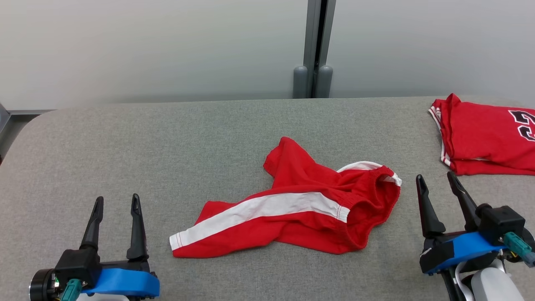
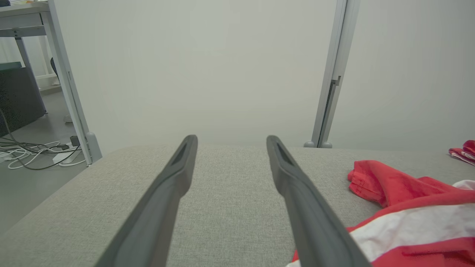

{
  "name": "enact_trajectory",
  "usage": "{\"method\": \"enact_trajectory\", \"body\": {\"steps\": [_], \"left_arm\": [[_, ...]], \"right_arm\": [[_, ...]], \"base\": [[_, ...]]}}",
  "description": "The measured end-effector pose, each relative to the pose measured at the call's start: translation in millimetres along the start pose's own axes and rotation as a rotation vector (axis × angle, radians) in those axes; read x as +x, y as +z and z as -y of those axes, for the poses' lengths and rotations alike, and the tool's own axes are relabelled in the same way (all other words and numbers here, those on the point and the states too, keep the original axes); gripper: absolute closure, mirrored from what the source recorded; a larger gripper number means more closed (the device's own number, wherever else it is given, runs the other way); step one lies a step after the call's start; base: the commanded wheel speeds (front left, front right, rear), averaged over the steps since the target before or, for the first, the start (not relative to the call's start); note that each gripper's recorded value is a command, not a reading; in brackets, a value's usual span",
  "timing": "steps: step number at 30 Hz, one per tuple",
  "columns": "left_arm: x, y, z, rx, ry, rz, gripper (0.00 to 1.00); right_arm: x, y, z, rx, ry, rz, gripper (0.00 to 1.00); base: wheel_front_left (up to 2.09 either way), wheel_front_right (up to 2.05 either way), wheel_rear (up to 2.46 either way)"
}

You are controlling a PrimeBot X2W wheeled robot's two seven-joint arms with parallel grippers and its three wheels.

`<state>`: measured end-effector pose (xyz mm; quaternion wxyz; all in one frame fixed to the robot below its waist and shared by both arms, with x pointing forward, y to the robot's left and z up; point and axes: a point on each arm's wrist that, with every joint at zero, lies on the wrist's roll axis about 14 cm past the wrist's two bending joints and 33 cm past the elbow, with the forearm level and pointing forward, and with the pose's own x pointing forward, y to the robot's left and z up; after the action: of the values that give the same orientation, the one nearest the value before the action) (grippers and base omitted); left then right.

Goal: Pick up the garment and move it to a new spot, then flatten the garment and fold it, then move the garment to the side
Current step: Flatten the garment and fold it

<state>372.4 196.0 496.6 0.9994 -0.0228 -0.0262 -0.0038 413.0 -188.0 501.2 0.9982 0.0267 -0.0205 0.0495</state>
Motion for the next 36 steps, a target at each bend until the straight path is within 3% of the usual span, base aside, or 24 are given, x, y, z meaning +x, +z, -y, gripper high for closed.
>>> {"method": "enact_trajectory", "body": {"steps": [12, 23, 36], "left_arm": [[-7.6, 0.3, -1.7, 0.018, 0.001, -0.002, 0.0], [-10.5, -2.3, -4.1, 0.023, 0.009, -0.011, 0.0], [-20.3, -60.5, 33.3, -0.031, -0.103, -0.199, 0.0]], "right_arm": [[-32.3, 6.1, -17.9, 0.009, 0.009, 0.032, 0.0], [-33.4, 5.7, -31.9, 0.023, 0.038, 0.012, 0.0], [-40.3, -40.8, -82.6, 0.088, 0.177, -0.142, 0.0]], "base": [[0.0, 0.0, 0.0], [0.0, 0.0, 0.0], [0.0, 0.0, 0.0]]}}
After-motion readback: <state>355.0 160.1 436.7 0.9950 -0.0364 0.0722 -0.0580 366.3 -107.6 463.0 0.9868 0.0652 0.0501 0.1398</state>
